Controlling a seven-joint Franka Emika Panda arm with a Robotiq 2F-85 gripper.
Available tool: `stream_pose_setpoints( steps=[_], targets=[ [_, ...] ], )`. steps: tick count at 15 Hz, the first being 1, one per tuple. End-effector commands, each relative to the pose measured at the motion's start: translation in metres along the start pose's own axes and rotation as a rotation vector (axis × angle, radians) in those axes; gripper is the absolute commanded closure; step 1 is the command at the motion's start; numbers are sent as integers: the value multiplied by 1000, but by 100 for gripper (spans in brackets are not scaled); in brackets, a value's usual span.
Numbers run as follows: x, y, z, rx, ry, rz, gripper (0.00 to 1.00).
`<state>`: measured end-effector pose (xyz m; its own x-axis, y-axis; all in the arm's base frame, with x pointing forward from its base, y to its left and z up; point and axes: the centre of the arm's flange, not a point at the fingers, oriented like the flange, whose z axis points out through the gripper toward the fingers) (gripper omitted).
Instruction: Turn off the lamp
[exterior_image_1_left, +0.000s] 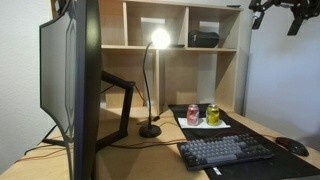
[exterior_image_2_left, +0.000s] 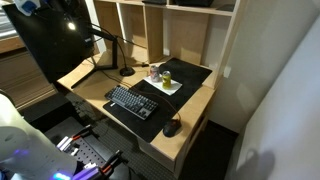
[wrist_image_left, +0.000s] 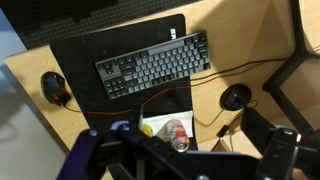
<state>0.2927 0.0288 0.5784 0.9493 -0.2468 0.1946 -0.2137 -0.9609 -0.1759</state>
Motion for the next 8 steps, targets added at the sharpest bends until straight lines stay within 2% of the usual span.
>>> stream_pose_setpoints(
  steps=[1,3,4,5,6,8],
  targets=[
    [1,0,-1,1,2,6,0],
    [1,0,-3,4,6,10,0],
    [3,-11,16,-54,-29,31,0],
    [3,-26,30,-29,-102,99,0],
    [6,-37,40,6,-120,155,0],
    [12,-58,62,-3,-167,257,0]
  ],
)
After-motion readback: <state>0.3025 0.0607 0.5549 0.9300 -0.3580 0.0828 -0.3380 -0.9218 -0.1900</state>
